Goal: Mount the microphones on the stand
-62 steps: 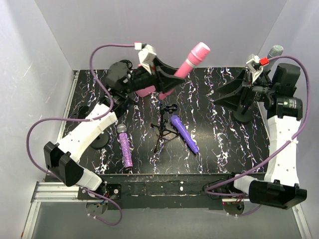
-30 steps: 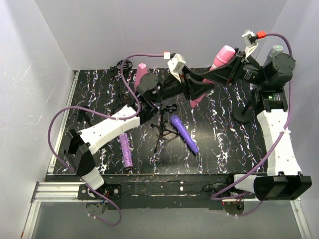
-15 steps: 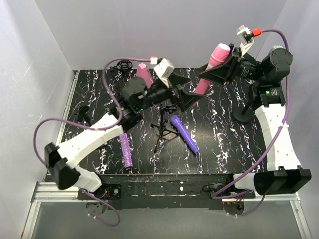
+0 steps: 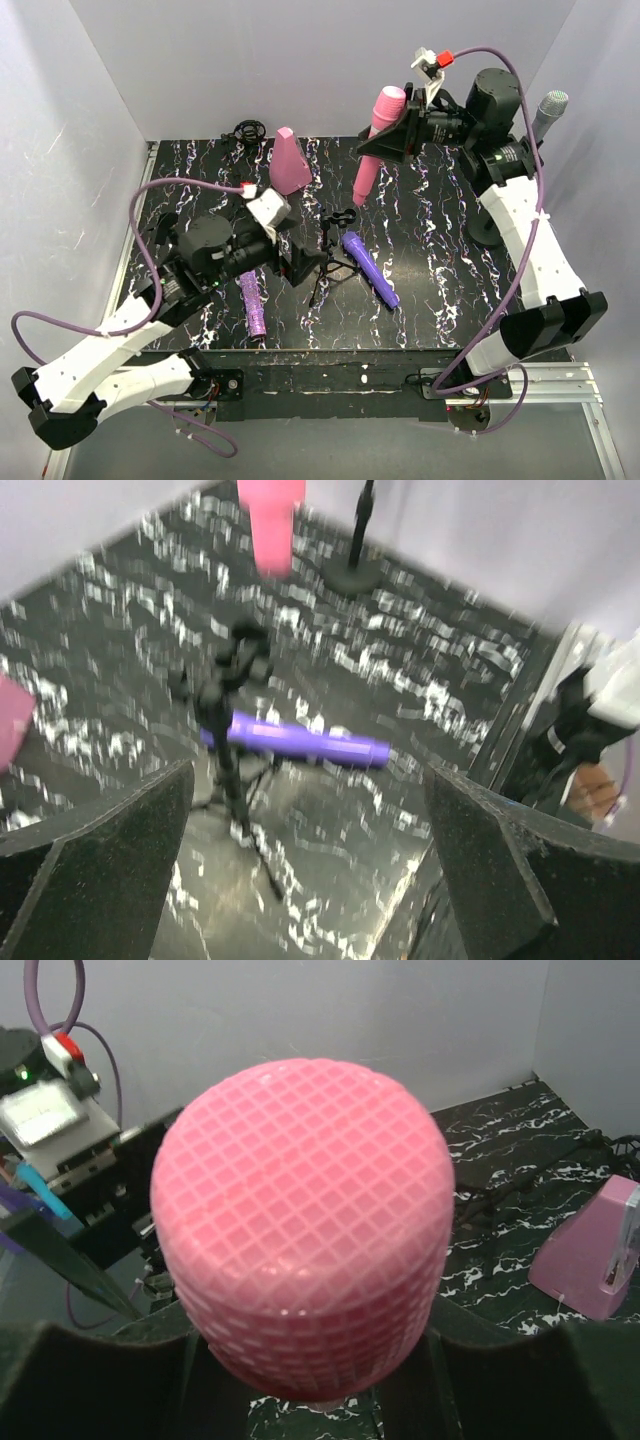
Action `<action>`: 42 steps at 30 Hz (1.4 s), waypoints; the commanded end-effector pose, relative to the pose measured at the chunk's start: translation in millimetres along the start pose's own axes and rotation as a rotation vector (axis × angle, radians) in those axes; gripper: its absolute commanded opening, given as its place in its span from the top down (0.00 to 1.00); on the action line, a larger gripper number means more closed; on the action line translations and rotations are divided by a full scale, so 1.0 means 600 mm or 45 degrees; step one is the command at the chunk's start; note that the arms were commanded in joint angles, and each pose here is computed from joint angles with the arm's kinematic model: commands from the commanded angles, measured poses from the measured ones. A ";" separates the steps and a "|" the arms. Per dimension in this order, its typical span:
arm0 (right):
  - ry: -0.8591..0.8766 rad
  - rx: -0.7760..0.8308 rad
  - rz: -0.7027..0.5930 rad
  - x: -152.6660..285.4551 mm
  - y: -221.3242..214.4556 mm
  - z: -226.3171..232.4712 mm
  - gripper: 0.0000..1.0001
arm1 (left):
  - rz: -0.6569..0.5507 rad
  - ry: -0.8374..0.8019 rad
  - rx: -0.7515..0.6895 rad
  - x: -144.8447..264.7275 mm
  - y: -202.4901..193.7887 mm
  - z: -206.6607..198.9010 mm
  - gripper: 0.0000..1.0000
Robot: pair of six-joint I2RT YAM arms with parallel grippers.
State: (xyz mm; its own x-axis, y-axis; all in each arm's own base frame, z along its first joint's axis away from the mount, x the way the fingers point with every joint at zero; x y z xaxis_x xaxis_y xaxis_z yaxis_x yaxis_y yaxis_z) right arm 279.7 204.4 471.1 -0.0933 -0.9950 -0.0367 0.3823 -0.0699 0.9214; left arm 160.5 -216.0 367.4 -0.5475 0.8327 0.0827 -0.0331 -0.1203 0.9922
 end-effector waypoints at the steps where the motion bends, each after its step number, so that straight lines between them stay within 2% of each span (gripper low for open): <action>1: -0.081 0.069 -0.018 -0.010 0.003 -0.028 0.99 | 0.244 0.084 0.031 0.008 -0.094 0.006 0.02; 12: -0.087 0.004 0.023 -0.040 -0.056 -0.067 0.99 | 0.299 0.218 0.025 -0.018 -0.145 0.025 0.02; 21: -0.110 -0.006 0.038 -0.027 -0.110 -0.067 0.99 | 0.286 0.287 0.066 -0.065 -0.162 0.036 0.02; 29: 0.015 0.047 0.075 -0.020 -0.156 -0.045 0.99 | 0.278 0.350 0.073 -0.115 -0.171 0.051 0.18; 34: -0.053 -0.003 0.166 -0.032 -0.204 -0.050 0.99 | 0.267 0.312 0.060 -0.130 -0.174 0.049 0.22; 42: -0.107 -0.229 0.276 -0.032 -0.278 -0.075 0.99 | 0.275 0.286 0.047 -0.114 -0.172 0.047 0.24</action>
State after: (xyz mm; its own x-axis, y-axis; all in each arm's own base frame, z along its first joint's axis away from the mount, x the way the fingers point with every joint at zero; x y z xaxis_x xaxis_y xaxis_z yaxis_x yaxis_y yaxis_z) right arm 270.4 227.0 375.8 -0.1361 -0.9906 0.0119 0.2615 -0.0244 0.9649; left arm 226.5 -249.8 235.9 -0.6982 0.6257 0.3478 0.1923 -0.3041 0.9330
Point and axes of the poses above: each gripper's point midway between its finger pads, its own x axis back along the fingers, its own z axis along the line the jaws close on, y = z × x, the point moved 6 cm from there along x, back along the fingers, and after that the axes turned 10 degrees about -x, right-handed, at the moved point
